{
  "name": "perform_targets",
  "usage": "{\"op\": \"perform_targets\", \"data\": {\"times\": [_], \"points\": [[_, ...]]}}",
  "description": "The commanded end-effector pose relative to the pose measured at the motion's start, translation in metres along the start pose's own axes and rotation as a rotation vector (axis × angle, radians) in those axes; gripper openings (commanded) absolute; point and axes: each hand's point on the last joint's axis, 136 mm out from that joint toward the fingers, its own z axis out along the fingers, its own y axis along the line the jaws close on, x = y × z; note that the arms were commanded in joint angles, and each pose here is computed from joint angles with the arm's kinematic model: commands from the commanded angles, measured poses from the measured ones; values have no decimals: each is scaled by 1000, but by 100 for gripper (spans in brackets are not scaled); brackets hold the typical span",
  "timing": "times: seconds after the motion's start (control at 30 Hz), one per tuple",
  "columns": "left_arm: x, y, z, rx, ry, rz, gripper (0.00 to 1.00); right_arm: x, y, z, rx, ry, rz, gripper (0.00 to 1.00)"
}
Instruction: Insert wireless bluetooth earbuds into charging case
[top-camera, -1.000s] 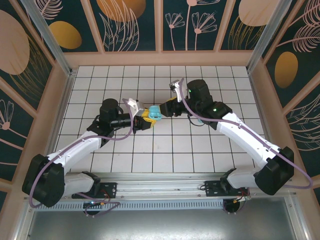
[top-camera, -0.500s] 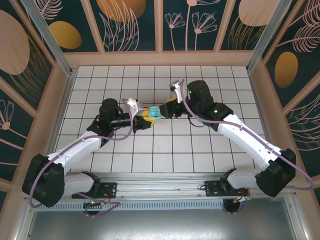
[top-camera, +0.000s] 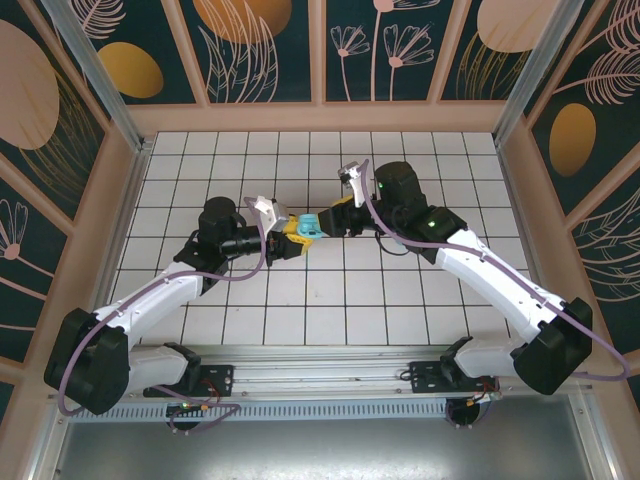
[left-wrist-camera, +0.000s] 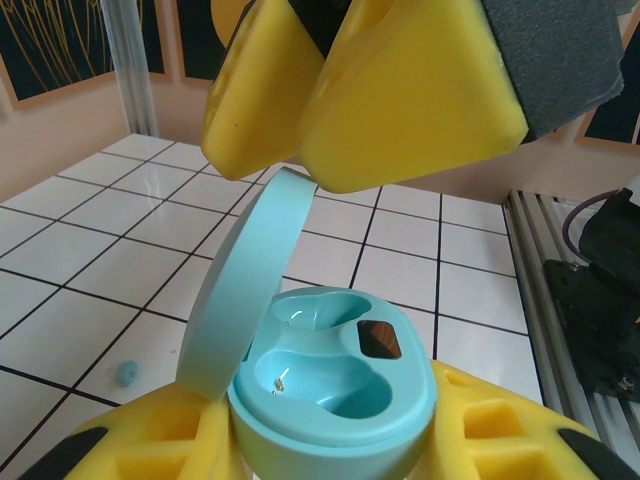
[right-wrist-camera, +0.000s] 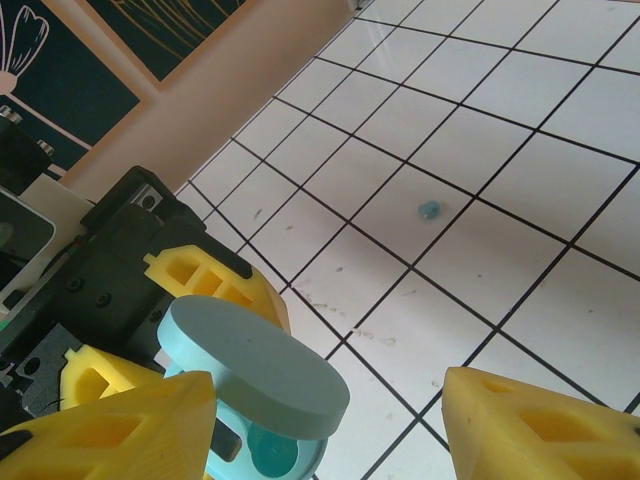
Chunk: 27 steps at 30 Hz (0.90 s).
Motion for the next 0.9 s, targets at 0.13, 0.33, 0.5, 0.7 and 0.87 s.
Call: {"op": "perform_targets", "data": {"times": [0.13,0.33,0.5,0.7,0.87], "points": [[-12,-5,2,27,-32,34,0,-6,15,-14,-32,-31,-7,62],[-11,-4,2,25,-31,33,0,-5,16,-15,-31,-35,-15,63],[-11,-4,2,22,-29,33,0,3,12,-14,-19,-19,-20,63],[-1,4,2,-27,7,16,0,20,-70,-13,229,-13,225,65],[8,9,-3,-86,27,17,0,59,-159,-4,493,116,559,55]]}}
